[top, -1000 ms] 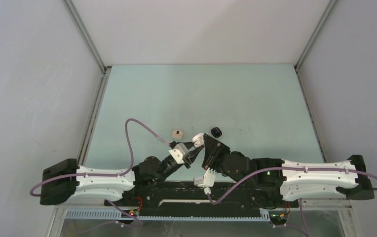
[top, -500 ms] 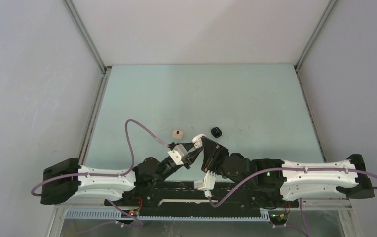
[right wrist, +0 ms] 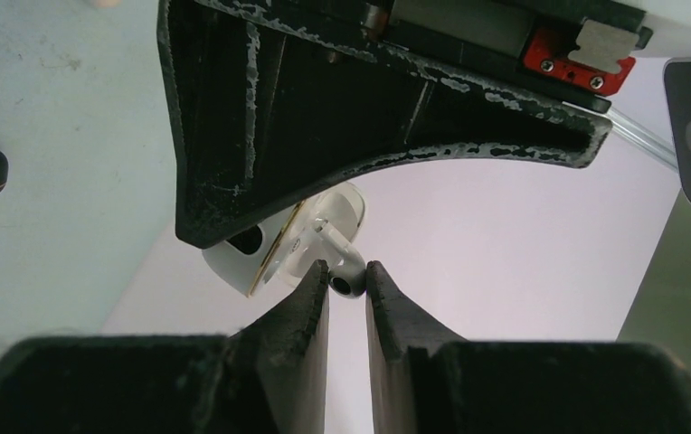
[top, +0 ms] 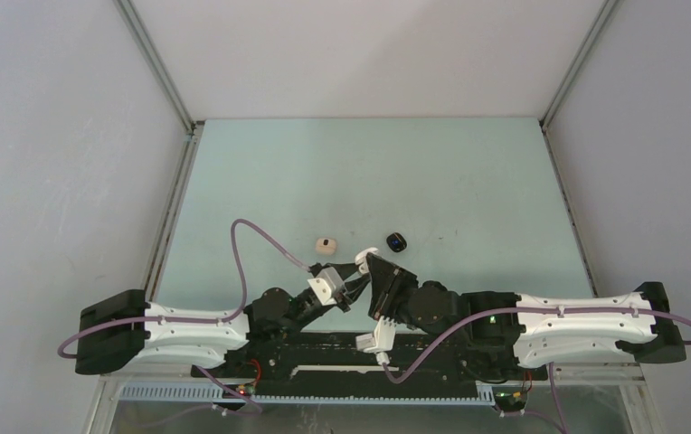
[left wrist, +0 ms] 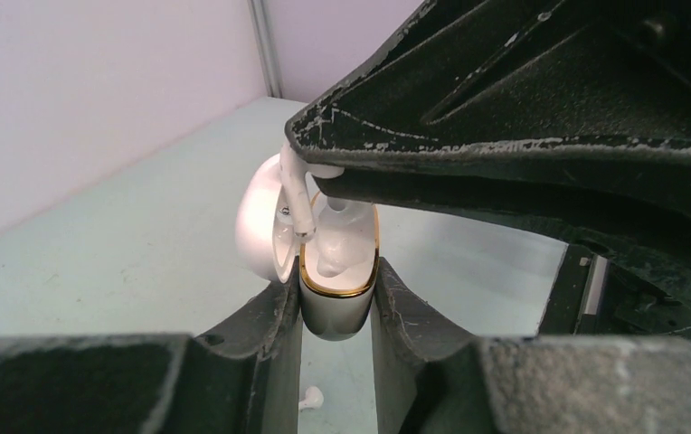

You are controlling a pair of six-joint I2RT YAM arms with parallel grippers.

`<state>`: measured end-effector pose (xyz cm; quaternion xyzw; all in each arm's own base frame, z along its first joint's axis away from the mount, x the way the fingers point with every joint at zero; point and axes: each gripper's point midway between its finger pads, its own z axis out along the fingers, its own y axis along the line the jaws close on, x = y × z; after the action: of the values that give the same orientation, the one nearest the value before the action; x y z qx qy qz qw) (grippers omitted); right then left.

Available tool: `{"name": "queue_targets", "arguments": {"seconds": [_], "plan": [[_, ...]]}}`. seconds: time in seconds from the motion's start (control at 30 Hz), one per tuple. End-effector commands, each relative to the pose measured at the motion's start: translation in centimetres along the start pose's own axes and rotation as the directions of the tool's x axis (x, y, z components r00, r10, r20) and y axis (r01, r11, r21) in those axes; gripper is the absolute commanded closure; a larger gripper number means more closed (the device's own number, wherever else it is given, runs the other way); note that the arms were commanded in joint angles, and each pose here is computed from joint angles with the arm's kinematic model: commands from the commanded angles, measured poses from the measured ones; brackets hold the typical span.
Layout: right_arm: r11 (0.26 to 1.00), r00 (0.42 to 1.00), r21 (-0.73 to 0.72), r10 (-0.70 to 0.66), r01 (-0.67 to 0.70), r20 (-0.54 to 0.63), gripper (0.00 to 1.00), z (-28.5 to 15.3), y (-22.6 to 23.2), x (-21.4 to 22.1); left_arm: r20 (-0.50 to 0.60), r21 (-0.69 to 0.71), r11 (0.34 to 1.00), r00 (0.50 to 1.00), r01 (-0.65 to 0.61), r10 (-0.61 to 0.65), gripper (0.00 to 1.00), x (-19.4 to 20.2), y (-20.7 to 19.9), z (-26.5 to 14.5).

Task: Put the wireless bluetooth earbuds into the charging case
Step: Insert the right earbud into the right side groove of the charging case.

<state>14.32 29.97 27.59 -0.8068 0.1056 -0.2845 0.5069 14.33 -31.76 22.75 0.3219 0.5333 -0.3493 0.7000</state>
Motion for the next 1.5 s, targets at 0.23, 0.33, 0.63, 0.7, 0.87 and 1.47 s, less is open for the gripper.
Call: {"name": "queue_targets", "arguments": {"seconds": [0.23,0.33,0.63,0.7,0.87,1.47], "plan": [[1.0,1.0,0.007,-0.009,0.008,0.023,1.0,-0.3,-0.5,-0.4,0.058,0.038,0.999,0.998,-0.013,0.011,1.0,-1.0,-0.6,-0.3],[1.0,1.0,0.005,-0.013,0.013,0.028,1.0,-0.5,-0.5,-0.4,0.061,0.04,0.999,0.998,-0.01,0.008,1.0,-1.1,-0.6,-0.3],[0.982,0.985,0.13,0.121,-0.136,0.122,1.0,-2.6,-3.0,-0.3,0.068,0.031,1.0,0.998,0.004,-0.006,1.0,-1.3,-0.4,-0.5],[0.962,0.96,0.176,0.165,-0.207,0.224,1.0,-4.2,-4.0,-0.9,0.071,0.025,1.0,0.997,0.004,-0.006,1.0,-1.3,-0.3,-0.6],[0.933,0.907,0.177,0.239,-0.314,0.347,1.0,-6.8,-3.9,-1.3,0.07,0.021,1.0,0.998,0.0,-0.002,1.0,-1.1,-0.2,-0.7],[0.979,0.971,0.063,0.185,-0.196,0.149,1.0,-4.9,-0.5,0.5,0.067,0.017,1.0,0.998,-0.009,0.008,1.0,-0.9,-0.2,-0.5]]}}
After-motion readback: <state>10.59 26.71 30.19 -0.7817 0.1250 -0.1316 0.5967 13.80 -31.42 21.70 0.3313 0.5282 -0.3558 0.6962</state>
